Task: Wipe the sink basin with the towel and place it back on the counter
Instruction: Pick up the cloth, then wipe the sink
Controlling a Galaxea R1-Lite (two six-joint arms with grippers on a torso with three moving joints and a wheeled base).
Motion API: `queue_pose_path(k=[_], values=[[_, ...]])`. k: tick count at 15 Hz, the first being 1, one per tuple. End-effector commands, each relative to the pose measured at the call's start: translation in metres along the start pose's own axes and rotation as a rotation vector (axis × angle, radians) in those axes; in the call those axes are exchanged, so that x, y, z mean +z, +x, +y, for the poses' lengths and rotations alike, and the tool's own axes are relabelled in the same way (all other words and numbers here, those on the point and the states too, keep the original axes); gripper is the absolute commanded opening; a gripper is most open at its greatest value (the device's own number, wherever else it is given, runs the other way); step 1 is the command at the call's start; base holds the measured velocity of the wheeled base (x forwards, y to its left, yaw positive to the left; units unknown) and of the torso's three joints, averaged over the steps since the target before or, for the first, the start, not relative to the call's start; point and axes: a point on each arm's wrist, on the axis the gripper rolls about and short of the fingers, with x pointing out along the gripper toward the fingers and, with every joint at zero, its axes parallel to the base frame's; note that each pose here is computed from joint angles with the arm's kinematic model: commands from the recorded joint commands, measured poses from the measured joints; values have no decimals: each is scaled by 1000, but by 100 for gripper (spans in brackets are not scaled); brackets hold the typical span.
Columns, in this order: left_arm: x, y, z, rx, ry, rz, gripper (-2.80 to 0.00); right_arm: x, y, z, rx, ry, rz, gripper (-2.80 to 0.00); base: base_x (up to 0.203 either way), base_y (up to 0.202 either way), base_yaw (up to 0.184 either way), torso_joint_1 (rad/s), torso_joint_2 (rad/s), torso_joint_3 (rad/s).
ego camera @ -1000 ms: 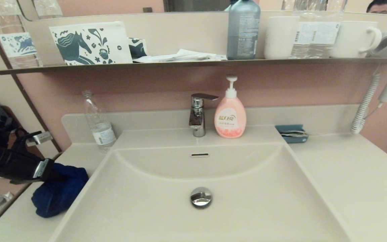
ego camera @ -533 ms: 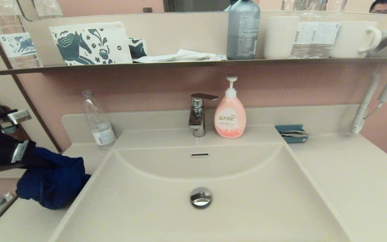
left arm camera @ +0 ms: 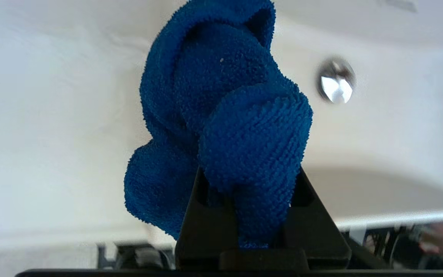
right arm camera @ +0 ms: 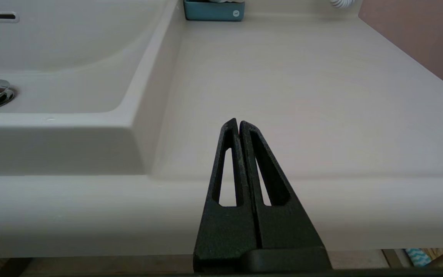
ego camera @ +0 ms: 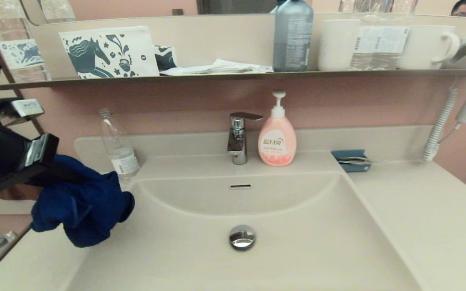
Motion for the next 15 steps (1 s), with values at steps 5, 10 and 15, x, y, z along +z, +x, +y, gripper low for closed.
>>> queue_pose_path(k=[5, 10, 15], values=[[-36, -5, -73, 89, 44, -54, -280, 0, 0, 0, 1, -1, 0, -280, 0, 0, 0, 0, 0, 0], [-42, 43, -131, 156, 131, -2, -280, 0, 0, 0, 1, 0, 1, -280, 0, 0, 0, 0, 0, 0], [-67, 94, -212, 179, 111, -11, -280, 0, 0, 0, 1, 0, 1, -280, 0, 0, 0, 0, 0, 0]])
